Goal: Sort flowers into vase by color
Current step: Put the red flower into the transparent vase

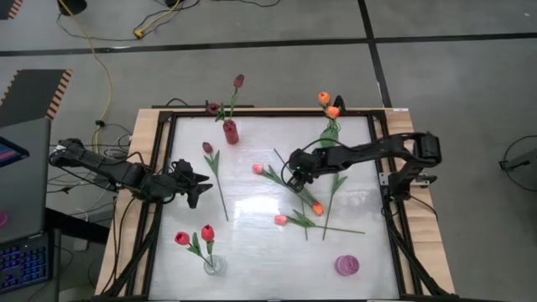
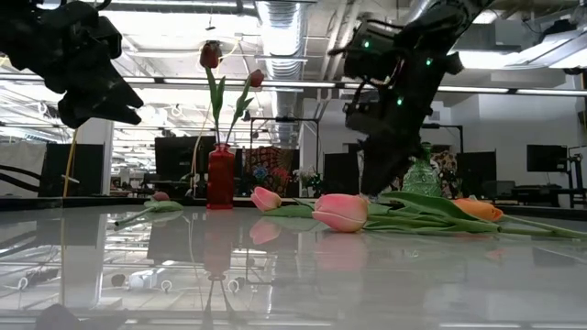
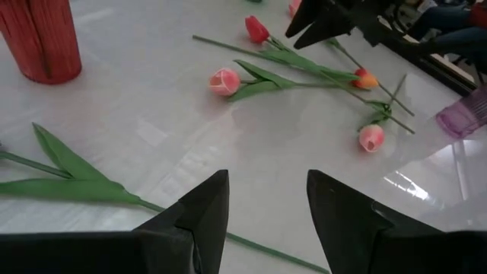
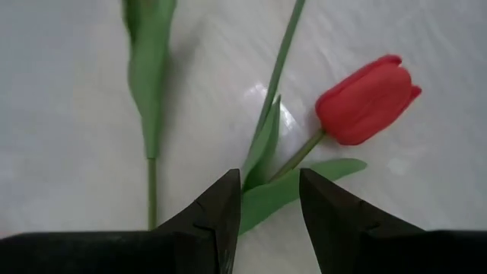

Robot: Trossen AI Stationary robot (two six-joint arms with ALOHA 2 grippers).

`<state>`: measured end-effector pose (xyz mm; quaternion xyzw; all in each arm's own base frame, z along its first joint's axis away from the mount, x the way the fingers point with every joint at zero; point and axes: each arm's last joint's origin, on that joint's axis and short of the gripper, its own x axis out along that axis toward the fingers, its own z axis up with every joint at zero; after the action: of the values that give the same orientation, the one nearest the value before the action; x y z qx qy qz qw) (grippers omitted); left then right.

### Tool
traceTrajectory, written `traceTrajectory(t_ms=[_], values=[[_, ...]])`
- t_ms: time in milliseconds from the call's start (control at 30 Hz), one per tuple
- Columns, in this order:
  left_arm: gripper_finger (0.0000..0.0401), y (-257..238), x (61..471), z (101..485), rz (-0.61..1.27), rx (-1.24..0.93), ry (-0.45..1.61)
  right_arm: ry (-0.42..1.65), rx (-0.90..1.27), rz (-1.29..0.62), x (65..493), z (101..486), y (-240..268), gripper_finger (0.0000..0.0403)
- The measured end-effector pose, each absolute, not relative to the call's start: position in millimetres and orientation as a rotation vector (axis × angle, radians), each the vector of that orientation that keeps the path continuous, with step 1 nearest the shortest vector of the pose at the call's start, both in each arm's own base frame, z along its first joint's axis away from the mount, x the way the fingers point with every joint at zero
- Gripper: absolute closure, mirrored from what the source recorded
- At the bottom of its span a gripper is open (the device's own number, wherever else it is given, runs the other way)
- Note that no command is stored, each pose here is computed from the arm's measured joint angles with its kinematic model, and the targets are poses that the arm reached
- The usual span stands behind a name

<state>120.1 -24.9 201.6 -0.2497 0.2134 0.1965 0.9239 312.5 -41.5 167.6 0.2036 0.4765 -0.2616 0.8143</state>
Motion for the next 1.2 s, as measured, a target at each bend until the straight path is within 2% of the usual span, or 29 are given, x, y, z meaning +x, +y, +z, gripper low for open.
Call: traceTrajectory(t_ms=[433,900,1033,1200], values=[[0.0236,-24.9,120.1,201.5,0.403,-0.512,0.439,1.088,0.426,-0.581,318.8,140.8,-44.1,0.0245],[0.0236,-24.9,120.0,201.5,0.403,-0.512,0.439,1.064,0.429,-0.576,320.9,141.6,-44.3,0.0363],[0.0236,-24.9,120.1,201.5,0.403,-0.513,0.439,1.051,0.43,-0.572,322.1,142.3,-44.4,0.0377],[0.0236,-24.9,120.1,201.5,0.403,-0.514,0.439,1.022,0.431,-0.565,320.5,152.0,-44.0,0.0373]])
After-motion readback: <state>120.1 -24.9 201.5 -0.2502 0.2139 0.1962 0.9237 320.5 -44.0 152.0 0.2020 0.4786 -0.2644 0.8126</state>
